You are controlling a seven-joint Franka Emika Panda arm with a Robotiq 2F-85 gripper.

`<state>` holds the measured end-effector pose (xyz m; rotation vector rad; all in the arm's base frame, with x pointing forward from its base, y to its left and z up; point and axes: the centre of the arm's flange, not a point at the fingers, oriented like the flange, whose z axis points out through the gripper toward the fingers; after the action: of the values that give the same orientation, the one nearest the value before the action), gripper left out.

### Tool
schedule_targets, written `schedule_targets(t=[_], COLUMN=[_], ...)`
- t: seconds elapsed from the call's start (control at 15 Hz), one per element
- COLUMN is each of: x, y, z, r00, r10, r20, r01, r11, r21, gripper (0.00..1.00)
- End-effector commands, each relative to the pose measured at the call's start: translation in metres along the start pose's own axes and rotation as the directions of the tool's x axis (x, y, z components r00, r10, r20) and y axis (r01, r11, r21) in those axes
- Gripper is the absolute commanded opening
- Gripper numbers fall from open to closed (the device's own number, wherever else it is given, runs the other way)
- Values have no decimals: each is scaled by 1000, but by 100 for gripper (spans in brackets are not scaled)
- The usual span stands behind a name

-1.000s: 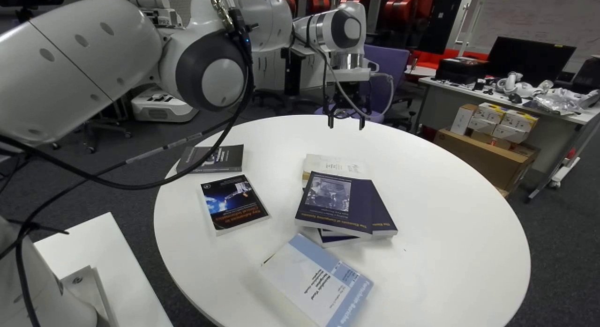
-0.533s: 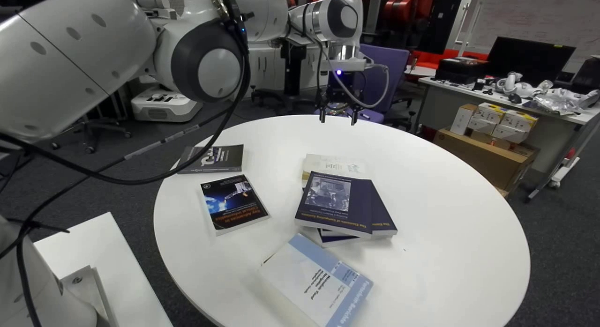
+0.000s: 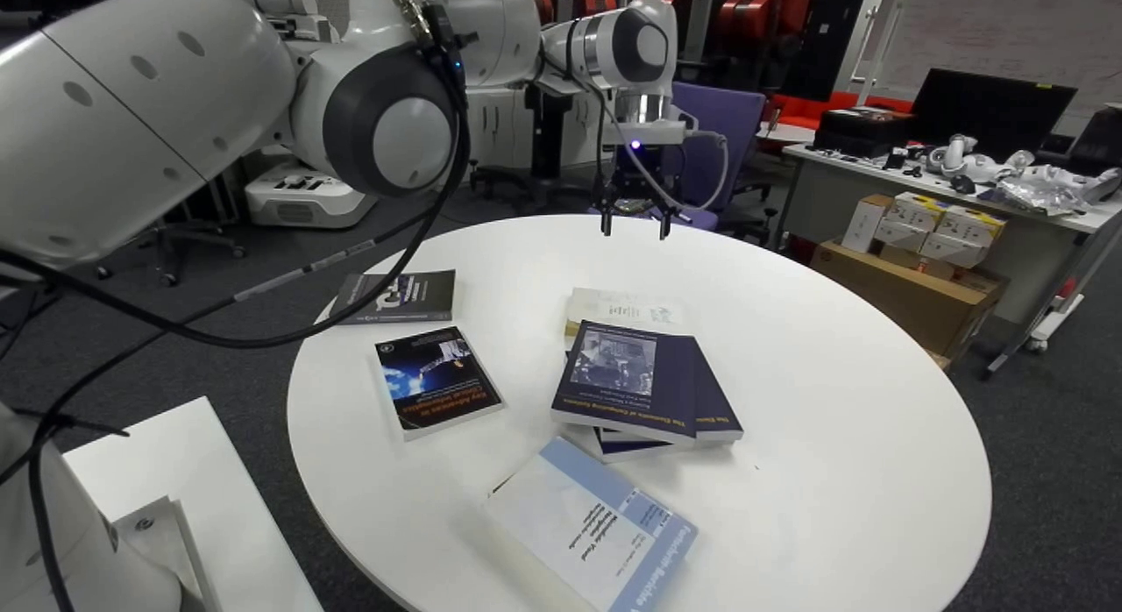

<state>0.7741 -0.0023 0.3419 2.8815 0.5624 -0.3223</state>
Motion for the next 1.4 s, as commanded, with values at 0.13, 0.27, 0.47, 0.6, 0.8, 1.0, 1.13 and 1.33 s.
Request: schedule_targets(t=[0.13, 0.27, 0.47, 0.6, 0.8, 1.0, 1.13, 1.33], x=[-45, -36, -30, -30, -37, -48, -56, -72], y=[-37, -41, -53, -63, -75, -87, -95, -104], z=[35, 37, 41, 45, 50, 54, 56, 62], r00=[985, 977, 965, 960, 958, 956, 953, 950], r10=[-99, -136, -200, -236, -262, -282, -299, -311], r20=[-143, -166, -169, -153, -113, -77, -56, -33], r01=[91, 129, 197, 234, 263, 283, 301, 313], r11=[994, 990, 980, 972, 965, 959, 954, 948], r21=[-63, -53, -38, -30, -9, 3, 19, 58], gripper=[100, 100, 100, 100, 100, 100, 100, 100])
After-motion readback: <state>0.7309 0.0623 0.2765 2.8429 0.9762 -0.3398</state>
